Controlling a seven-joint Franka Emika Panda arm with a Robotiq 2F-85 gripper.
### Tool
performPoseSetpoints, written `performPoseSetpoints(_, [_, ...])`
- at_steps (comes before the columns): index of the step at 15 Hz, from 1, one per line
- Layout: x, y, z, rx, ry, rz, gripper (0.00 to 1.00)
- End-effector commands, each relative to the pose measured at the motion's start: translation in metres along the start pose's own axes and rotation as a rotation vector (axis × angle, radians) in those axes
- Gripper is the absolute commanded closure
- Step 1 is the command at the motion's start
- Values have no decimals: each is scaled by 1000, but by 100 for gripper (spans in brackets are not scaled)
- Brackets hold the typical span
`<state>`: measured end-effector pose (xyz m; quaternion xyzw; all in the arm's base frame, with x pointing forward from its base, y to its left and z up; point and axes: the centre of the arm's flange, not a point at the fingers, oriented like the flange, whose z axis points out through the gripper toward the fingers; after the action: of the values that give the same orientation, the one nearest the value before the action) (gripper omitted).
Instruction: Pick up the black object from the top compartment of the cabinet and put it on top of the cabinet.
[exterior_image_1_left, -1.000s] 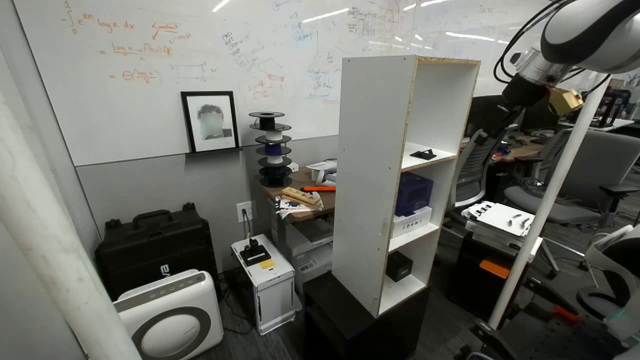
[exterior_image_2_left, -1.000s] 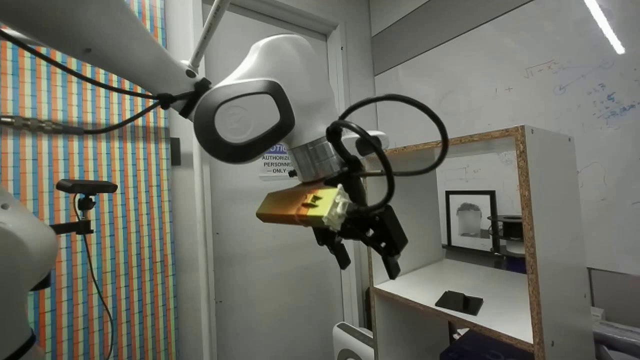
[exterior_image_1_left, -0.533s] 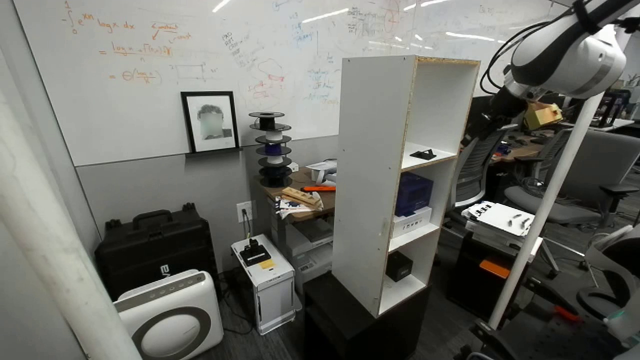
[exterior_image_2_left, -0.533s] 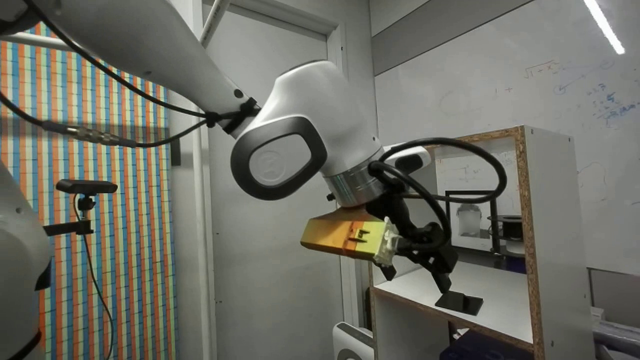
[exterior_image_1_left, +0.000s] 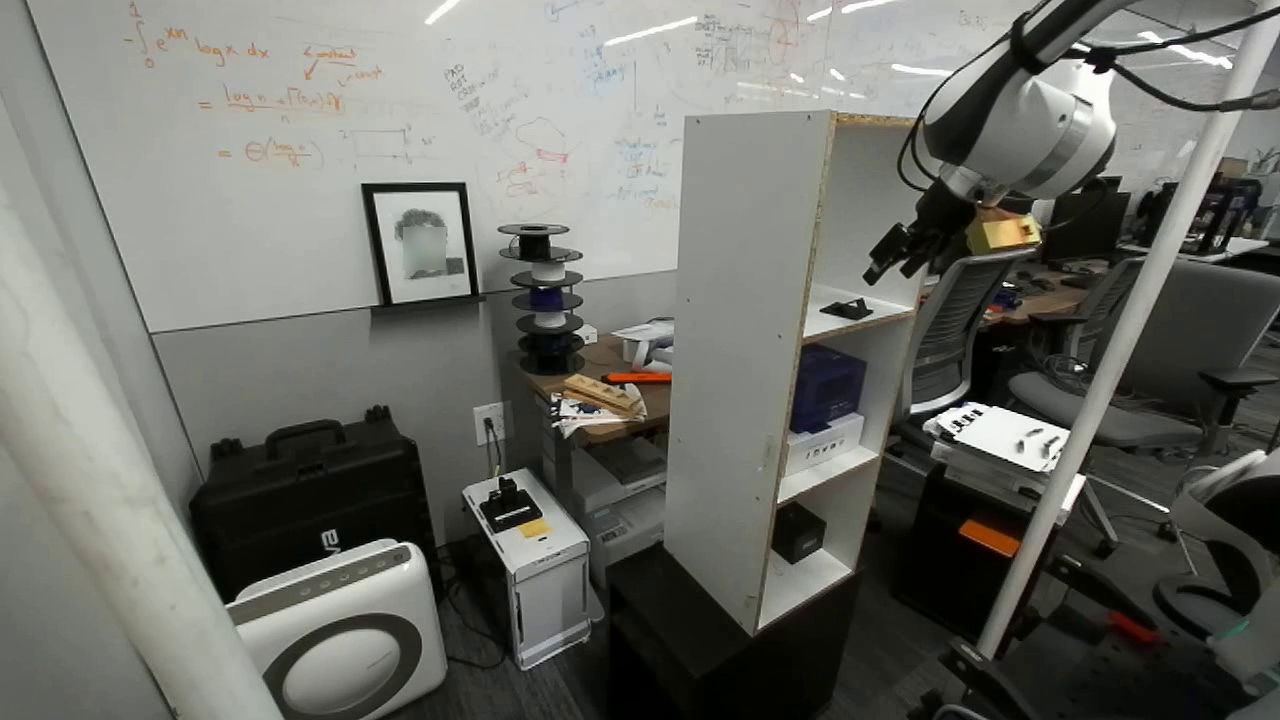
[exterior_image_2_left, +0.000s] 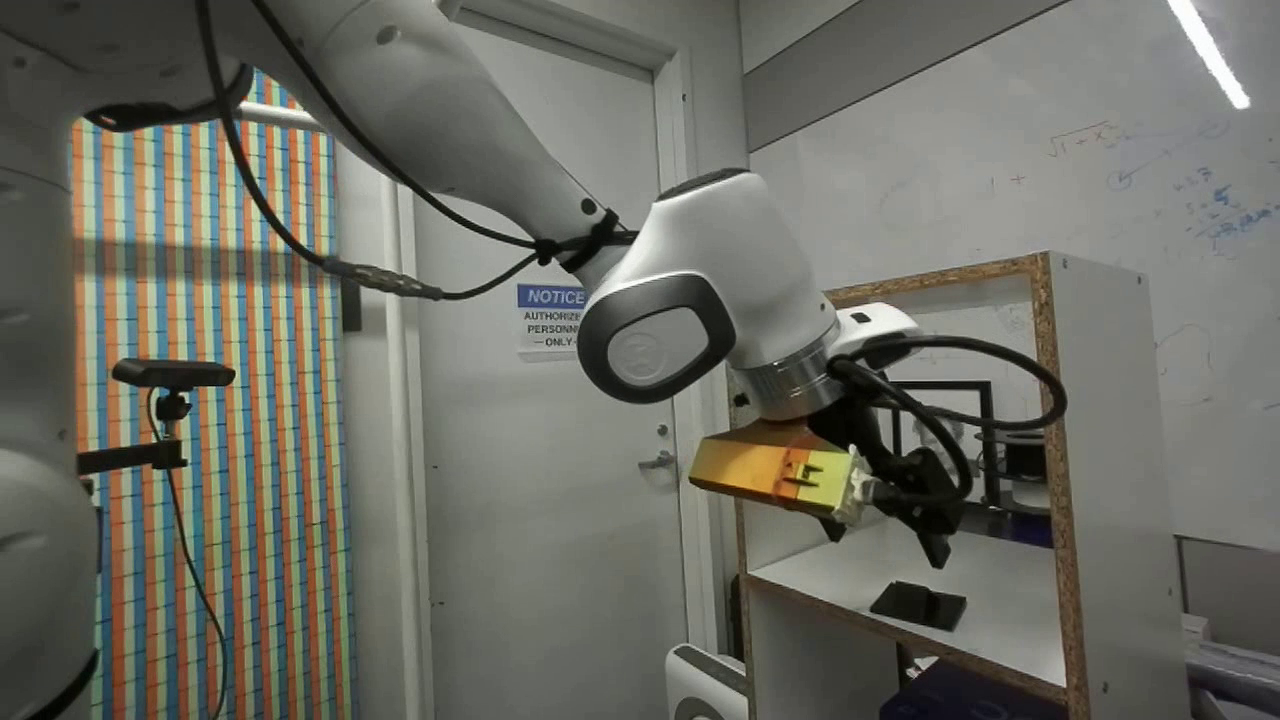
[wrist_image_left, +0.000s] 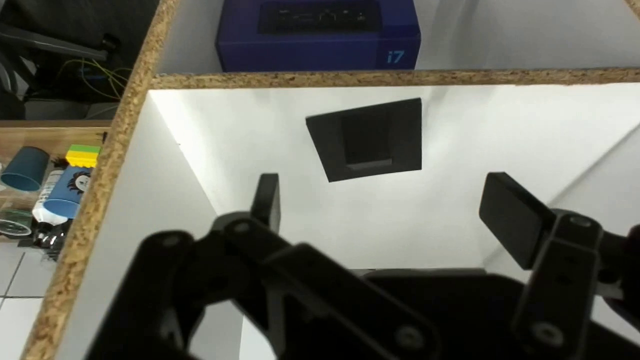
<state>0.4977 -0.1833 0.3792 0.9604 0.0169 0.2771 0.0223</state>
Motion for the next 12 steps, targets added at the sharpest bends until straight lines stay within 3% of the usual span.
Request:
performPoseSetpoints(1, [17, 11, 43, 11, -5, 2, 0])
performPoseSetpoints(7, [8, 14, 87, 14, -59, 57, 0])
performPoseSetpoints(8, [8, 16, 92, 7, -59, 72, 19])
performPoseSetpoints(12, [19, 21, 92, -13, -39, 80, 49])
